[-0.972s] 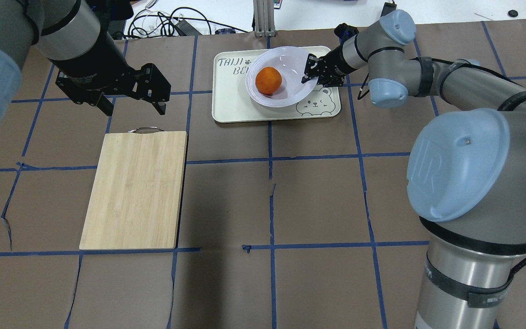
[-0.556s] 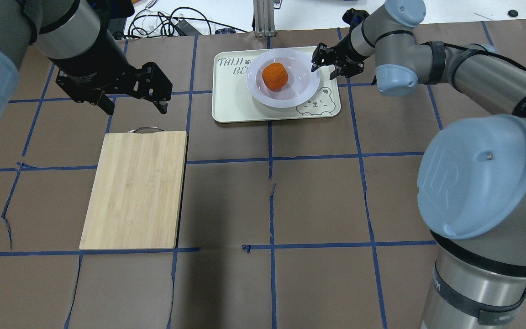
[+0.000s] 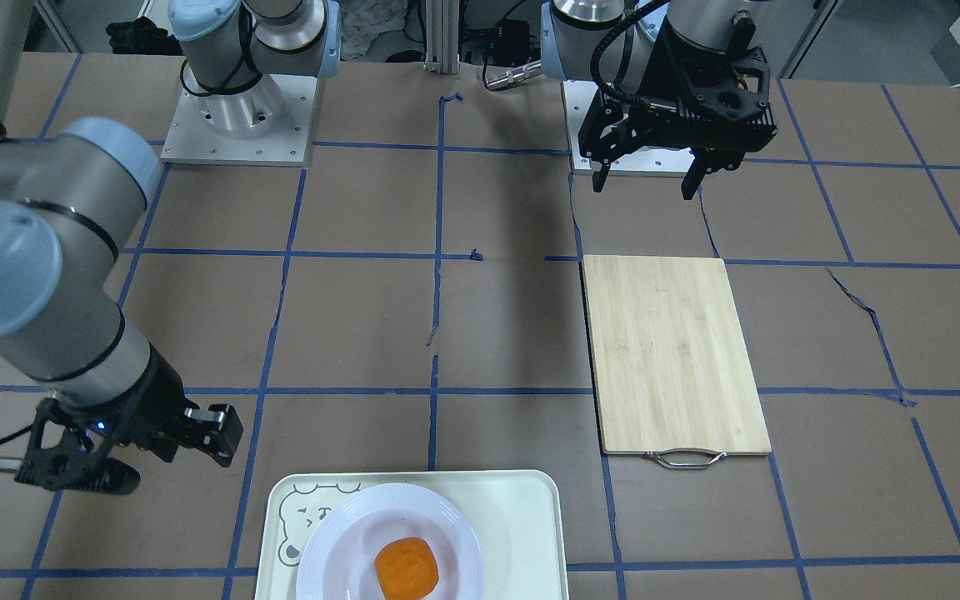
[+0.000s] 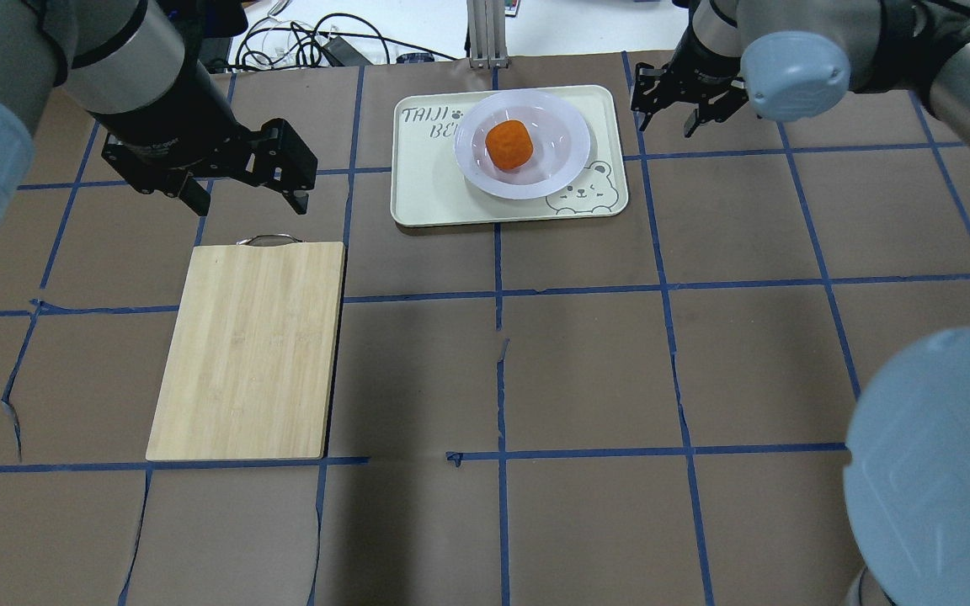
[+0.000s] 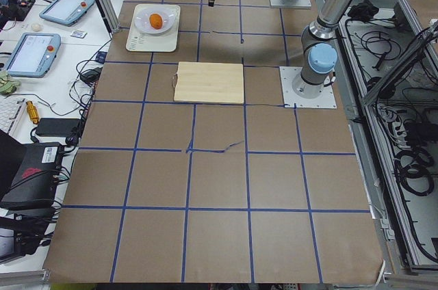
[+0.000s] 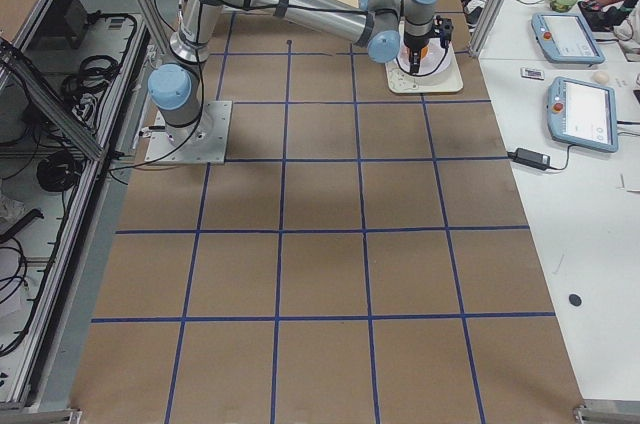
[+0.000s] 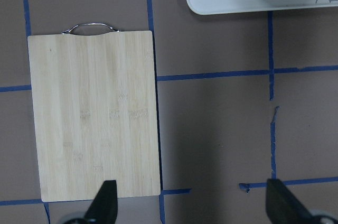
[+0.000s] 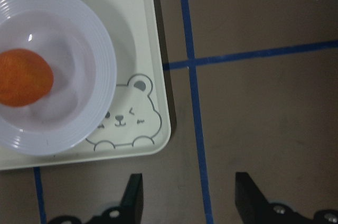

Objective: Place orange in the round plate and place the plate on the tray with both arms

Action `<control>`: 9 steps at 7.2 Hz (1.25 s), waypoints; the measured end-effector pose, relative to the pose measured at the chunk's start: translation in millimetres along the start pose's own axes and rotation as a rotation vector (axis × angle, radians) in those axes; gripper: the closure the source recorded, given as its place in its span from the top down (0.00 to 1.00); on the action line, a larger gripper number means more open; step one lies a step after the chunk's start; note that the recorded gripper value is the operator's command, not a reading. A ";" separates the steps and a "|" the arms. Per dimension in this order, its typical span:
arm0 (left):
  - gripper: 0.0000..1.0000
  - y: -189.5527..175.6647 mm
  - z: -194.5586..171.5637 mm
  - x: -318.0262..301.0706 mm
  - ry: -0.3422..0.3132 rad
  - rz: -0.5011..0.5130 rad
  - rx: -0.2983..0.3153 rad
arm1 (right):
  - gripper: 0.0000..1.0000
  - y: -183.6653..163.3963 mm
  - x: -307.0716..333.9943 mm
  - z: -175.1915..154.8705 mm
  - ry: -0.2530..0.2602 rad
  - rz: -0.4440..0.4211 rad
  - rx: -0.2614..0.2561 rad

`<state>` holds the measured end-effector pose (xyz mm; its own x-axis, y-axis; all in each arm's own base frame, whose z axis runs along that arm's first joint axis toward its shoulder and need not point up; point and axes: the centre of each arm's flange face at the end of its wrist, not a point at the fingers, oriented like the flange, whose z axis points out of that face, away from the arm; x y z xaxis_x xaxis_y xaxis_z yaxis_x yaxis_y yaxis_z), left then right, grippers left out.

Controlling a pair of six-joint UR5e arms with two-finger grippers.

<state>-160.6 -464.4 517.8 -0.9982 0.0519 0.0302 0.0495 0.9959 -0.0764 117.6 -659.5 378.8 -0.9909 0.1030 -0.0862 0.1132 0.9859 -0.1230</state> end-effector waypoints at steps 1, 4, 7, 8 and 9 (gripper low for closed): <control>1.00 0.1 0.0 -0.1 -0.001 0.000 0.001 | 0.70 20.3 -1.5 -39.4 0.027 -0.021 -0.010; 1.00 0.5 -1.5 -0.8 -0.004 -0.002 0.003 | 0.76 64.4 -6.0 -106.2 0.072 -0.110 -0.021; 1.00 0.9 -2.1 -0.4 -0.005 -0.002 0.005 | 0.84 83.1 -17.3 -120.8 0.075 -0.145 -0.032; 1.00 0.9 -2.1 -0.5 -0.005 -0.003 0.005 | 0.87 85.0 -21.1 -122.1 0.073 -0.152 -0.030; 1.00 0.9 -2.1 -0.5 -0.006 -0.003 0.005 | 0.95 86.2 -24.9 -124.0 0.071 -0.157 -0.024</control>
<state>-160.0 -463.4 519.9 -0.9985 0.0486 0.0247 0.0465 0.9956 -0.0815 143.1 -560.7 492.9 -0.9990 -0.0444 0.0028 -0.0445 0.9934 -0.1059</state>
